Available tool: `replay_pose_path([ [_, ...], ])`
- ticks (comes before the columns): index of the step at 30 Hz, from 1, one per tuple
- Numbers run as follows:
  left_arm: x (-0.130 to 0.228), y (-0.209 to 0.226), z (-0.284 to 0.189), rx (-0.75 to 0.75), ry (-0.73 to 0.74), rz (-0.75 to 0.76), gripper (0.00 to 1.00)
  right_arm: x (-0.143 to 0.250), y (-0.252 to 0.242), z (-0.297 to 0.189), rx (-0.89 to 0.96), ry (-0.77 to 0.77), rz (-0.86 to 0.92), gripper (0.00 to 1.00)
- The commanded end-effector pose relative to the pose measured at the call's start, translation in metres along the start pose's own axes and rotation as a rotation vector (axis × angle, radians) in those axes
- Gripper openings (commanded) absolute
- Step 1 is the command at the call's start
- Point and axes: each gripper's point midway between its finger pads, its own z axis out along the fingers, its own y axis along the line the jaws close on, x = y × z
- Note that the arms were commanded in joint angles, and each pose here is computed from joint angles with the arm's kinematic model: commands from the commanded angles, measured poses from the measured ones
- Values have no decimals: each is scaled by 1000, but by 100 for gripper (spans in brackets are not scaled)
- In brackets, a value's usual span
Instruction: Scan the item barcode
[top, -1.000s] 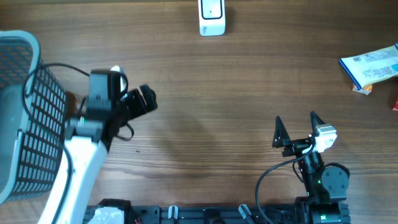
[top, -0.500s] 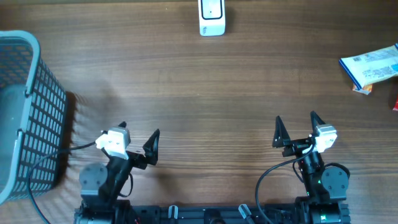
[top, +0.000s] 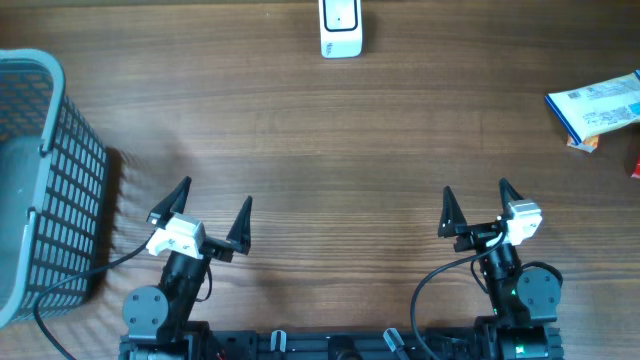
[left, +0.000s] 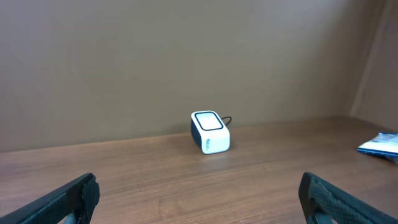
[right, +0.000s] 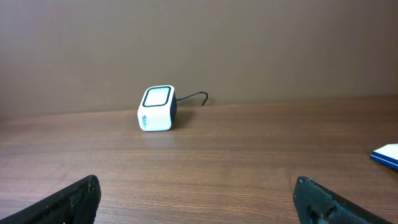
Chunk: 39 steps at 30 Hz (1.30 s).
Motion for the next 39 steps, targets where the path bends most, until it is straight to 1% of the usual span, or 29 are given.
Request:
replay_pose_path([
  [1,0,13,-1,-74,-11,18,100,-2,-1,0,9,-12,-10,100],
  [4,18,19,2,-92,-9,13,100,-2,-1,0,9,-11,-10,100],
  [8,21,22,1,-108,3,11,100,-2,-1,0,9,-12,-10,100],
  [11,60,35,-4,-187,159,-22,100,-2,-1,0,9,-12,-10,100],
  [12,62,38,-5,-204,167,-38,100,-2,-1,0,9,-11,-10,100],
  [15,63,49,-8,-275,160,-78,100,-2,-1,0,9,-11,-10,100],
  [22,62,55,-9,-305,160,-58,100,-2,-1,0,9,-12,-10,100],
  [25,62,56,-10,-309,167,-10,100,-2,-1,0,9,-12,-10,100],
  [29,61,60,-11,-331,164,-7,100,-2,-1,0,9,-11,-10,100],
  [39,61,56,-10,-311,164,-10,100,-2,-1,0,9,-11,-10,100],
])
